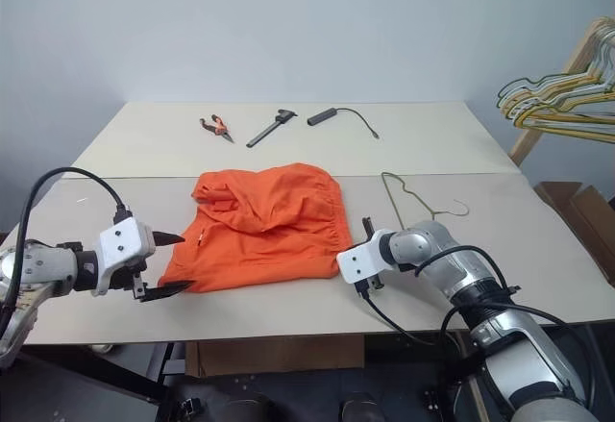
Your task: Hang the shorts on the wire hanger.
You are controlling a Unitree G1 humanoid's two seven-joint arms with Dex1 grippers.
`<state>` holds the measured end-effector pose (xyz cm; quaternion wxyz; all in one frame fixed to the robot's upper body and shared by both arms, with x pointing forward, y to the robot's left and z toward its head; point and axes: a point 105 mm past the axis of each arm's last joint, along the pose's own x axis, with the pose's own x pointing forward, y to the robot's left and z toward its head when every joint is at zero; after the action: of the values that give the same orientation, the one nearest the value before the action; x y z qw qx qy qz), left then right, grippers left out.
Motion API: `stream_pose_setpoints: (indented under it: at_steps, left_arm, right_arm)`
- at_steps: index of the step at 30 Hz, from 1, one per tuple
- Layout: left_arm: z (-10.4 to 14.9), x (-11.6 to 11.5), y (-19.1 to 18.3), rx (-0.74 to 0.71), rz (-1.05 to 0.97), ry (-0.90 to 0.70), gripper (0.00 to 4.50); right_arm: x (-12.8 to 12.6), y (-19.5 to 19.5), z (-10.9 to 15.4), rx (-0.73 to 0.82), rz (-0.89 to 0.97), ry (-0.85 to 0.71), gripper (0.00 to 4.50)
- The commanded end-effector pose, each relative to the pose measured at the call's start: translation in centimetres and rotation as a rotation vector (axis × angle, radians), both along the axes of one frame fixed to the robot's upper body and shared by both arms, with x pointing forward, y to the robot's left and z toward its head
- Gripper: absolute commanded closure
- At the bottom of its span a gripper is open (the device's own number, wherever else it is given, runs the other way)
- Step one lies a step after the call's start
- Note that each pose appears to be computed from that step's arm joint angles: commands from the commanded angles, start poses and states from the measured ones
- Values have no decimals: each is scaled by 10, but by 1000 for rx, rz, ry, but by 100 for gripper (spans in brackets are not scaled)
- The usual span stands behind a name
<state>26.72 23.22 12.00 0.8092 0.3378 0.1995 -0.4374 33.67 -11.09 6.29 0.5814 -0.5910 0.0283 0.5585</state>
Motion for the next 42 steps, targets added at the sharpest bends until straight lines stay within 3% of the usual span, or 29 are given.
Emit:
stream_pose_setpoints:
  at_steps: [1,11,14,26,31,34,38,40,42]
  left_arm:
    - [-5,9,12,121,-12,-18,0]
    - [-41,23,9,197,-102,55,0]
    - [-48,27,9,207,-102,56,56]
    - [-47,32,10,230,-130,37,438]
    - [-36,18,15,239,-160,62,447]
    - [-25,-12,17,259,-230,171,447]
    - [-11,-26,18,274,-234,193,447]
    - [-5,-22,15,274,-223,168,447]
    - [3,-1,8,259,-186,48,447]
  right_arm:
    - [5,2,12,40,-8,-18,449]
    - [7,4,19,83,-29,-64,449]
    - [8,4,21,94,-41,-74,450]
    - [4,3,25,115,-61,-88,450]
    - [-5,2,32,118,-54,-78,450]
    - [-30,-1,36,82,9,-7,450]
    - [-57,-5,47,52,66,97,450]
    - [-56,-3,58,83,64,102,450]
    - [-39,-2,70,150,-9,83,450]
